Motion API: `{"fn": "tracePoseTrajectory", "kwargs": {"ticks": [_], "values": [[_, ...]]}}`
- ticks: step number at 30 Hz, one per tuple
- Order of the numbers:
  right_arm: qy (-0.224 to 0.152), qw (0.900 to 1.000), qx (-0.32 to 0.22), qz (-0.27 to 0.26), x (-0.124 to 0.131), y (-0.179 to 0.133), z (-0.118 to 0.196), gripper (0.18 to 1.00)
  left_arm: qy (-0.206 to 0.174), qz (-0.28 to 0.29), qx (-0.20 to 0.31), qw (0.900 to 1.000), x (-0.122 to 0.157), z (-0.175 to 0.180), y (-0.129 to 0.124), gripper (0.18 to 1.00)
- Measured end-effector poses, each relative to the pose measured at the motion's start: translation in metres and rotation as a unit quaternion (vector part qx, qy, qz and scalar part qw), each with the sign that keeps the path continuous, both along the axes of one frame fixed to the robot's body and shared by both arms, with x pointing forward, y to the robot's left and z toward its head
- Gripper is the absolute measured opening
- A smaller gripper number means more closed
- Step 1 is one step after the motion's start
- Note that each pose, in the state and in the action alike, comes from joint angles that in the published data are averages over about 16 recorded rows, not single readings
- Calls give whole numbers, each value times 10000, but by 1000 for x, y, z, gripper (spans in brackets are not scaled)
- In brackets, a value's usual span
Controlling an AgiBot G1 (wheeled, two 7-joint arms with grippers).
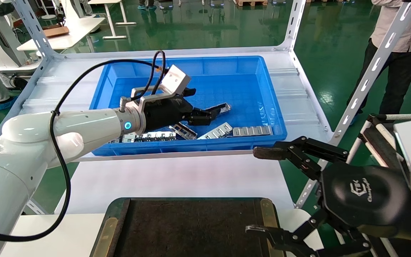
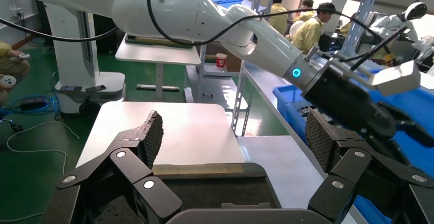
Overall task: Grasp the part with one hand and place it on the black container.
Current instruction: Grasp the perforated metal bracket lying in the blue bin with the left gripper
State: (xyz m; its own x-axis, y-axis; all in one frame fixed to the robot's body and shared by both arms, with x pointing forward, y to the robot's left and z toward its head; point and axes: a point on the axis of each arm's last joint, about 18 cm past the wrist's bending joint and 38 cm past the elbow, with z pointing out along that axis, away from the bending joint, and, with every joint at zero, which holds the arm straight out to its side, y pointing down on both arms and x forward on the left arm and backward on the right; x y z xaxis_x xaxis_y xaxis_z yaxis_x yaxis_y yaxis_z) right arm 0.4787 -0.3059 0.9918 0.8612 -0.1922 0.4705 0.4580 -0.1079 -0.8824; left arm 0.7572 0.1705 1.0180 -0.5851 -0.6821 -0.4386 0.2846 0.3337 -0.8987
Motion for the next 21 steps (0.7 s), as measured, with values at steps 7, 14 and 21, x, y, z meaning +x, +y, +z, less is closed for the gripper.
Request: {"fn": "tracePoseTrajectory", "kwargs": {"ticks": [7, 14, 21], "values": [[0, 10000, 0, 0, 0, 0, 0, 1001, 128, 125, -20, 9998, 4, -10, -4, 1001], [0, 10000, 0, 0, 0, 0, 0, 999, 220, 263, -93, 9994, 7, -16, -7, 998], [0, 10000, 0, 0, 0, 0, 0, 977, 304, 373, -145, 9987, 10, -21, -9, 980]]}}
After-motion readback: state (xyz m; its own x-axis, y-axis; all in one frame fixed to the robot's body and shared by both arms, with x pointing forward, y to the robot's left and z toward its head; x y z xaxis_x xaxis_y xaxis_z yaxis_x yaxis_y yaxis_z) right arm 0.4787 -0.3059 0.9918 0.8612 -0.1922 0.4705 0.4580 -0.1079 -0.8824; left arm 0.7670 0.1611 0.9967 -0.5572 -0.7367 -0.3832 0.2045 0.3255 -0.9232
